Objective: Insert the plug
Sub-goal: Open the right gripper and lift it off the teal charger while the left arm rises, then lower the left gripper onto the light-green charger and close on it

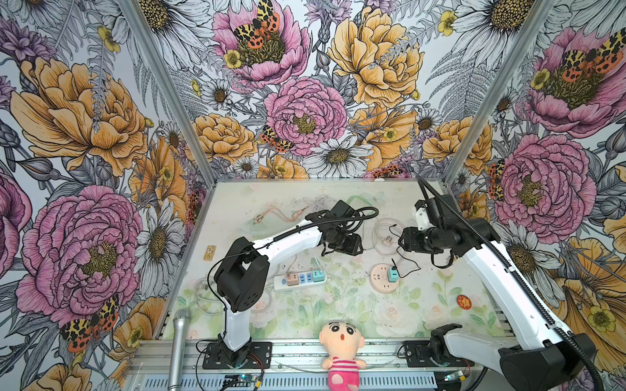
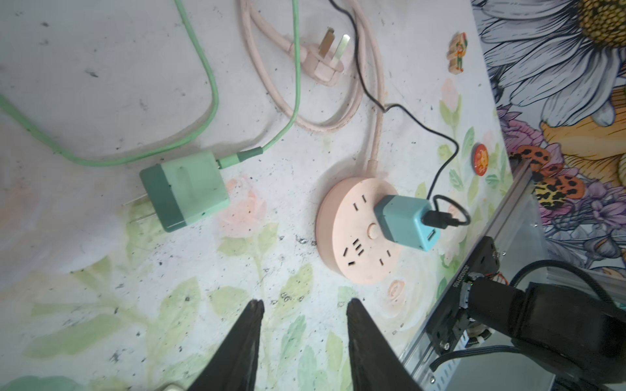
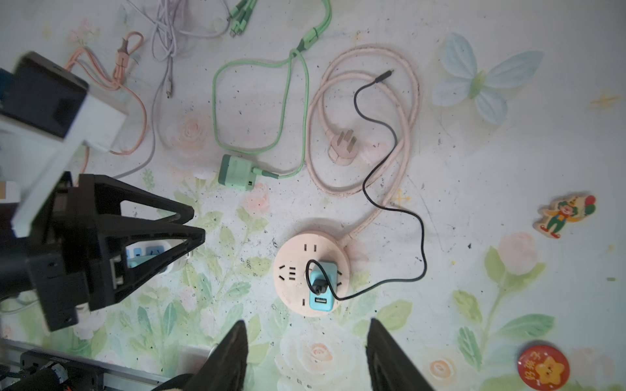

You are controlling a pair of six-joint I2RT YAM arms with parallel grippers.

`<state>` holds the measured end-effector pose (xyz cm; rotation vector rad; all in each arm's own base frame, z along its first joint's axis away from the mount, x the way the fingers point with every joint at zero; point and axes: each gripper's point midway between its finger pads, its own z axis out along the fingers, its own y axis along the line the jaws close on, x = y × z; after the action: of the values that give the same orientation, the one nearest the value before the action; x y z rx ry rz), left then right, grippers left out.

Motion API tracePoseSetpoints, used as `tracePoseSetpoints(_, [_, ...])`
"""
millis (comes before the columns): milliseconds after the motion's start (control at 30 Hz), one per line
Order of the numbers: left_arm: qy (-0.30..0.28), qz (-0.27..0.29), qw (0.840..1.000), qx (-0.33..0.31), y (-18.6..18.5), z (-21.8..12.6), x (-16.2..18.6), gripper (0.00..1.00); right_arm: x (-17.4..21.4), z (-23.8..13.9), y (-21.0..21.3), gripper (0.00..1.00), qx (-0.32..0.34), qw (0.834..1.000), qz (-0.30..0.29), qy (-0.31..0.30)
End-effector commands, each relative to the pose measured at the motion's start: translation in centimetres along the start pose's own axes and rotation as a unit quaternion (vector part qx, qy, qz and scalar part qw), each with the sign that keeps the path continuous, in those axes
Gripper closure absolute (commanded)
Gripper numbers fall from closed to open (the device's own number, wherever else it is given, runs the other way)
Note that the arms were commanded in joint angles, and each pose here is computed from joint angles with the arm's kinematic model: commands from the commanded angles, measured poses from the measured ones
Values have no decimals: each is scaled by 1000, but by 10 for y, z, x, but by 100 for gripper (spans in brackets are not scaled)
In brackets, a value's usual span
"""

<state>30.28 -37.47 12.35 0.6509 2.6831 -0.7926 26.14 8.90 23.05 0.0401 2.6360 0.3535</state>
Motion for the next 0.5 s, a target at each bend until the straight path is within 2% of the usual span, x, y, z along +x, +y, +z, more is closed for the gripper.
tracePoseSetpoints(0, [9,7,998,-54,31,6,-11,48,-11,-1,12,43,-43,998,28,-44])
tracePoseSetpoints(133, [15,17,997,-79,49,17,-20,47,-9,8,15,42,-62,996,37,-58])
tracePoseSetpoints(233, [16,-7,996,-92,67,20,-27,40,-7,12,14,42,-65,996,39,-56])
tracePoseSetpoints(467, [7,-37,994,-99,80,30,-44,39,-11,10,19,42,-81,993,42,-77])
